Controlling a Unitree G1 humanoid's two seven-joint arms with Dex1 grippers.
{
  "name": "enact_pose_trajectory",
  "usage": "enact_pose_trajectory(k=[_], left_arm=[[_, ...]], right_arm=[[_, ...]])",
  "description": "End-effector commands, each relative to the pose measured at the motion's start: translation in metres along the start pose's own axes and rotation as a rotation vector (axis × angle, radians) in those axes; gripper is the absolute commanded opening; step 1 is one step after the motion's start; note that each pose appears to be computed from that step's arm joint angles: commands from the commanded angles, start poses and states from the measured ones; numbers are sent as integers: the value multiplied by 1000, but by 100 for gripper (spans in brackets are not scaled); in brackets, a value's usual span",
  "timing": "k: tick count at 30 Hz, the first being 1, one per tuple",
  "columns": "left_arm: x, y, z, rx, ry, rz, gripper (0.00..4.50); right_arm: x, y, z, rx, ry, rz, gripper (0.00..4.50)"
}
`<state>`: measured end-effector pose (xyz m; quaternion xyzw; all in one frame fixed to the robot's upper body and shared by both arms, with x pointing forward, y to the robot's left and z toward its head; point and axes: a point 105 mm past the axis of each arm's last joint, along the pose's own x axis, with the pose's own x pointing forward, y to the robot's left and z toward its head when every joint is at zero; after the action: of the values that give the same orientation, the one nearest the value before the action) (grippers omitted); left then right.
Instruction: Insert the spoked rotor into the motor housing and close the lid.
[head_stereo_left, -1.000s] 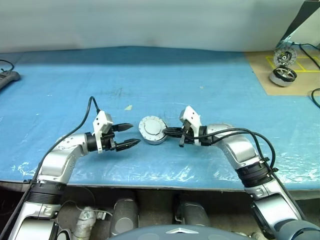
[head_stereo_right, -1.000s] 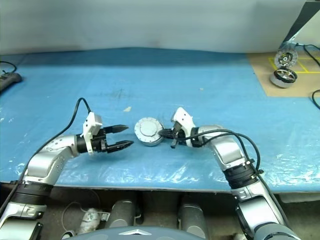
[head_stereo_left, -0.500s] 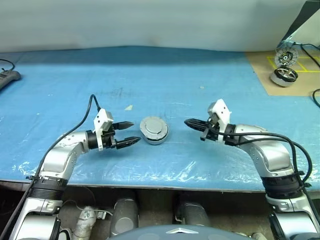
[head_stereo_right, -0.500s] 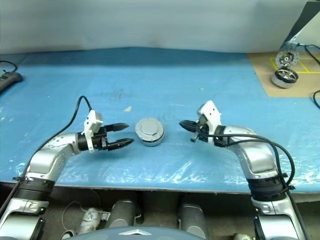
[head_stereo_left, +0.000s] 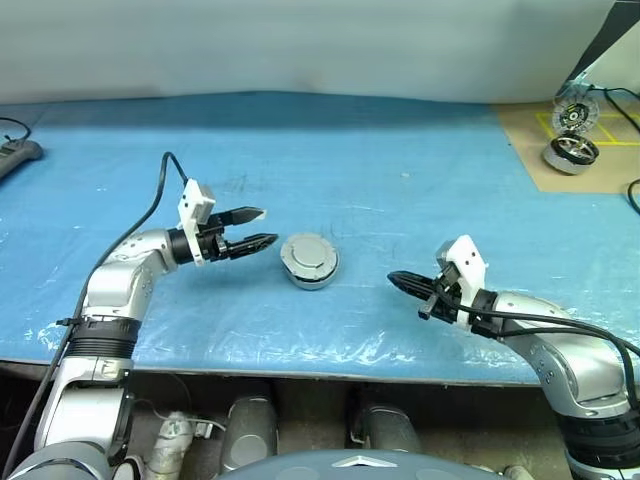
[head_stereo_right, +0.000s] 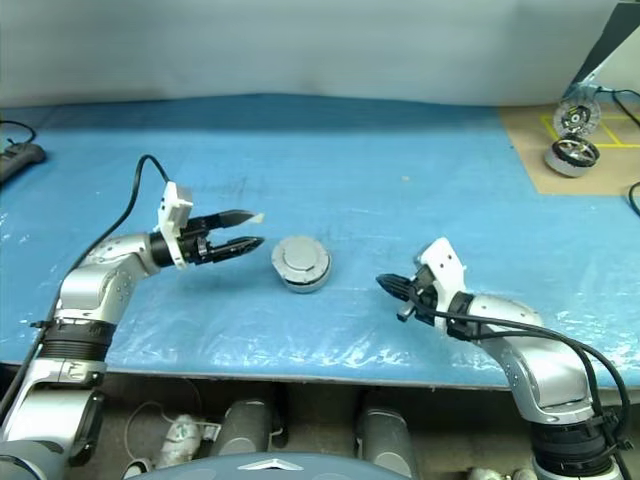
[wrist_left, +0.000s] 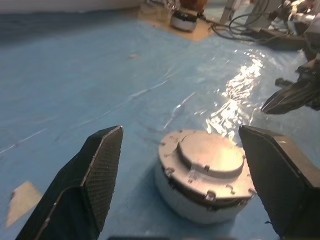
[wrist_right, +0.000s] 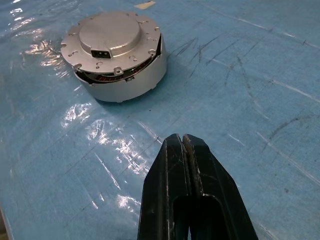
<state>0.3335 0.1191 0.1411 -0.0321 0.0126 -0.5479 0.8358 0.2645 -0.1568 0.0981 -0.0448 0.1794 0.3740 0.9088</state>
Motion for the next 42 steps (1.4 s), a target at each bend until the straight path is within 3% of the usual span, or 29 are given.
enact_pose_trajectory(k=[1,7,15,21,26,36,42], left_arm=[[34,-15,-1,45,19,-108,401],[52,1,-29,143,81,-87,401],[51,-7,-31,110,64,-179,401],[43,1,-16,72,9,-145,401],[33,-10,-7,21,-7,-199,401],[37,-23,-34,98,88,-150,401],[47,-34,-42,54,66,-188,401]], right_arm=[[-7,2,11,-19,-60,-42,2],[-11,3,4,1,-54,-97,2],[-18,2,-3,18,-47,-145,2],[-16,3,4,14,-71,-127,2],[-12,2,7,-1,-65,-105,2],[-3,-2,8,-18,-49,-88,2],[-3,-2,8,-23,-45,-94,2]])
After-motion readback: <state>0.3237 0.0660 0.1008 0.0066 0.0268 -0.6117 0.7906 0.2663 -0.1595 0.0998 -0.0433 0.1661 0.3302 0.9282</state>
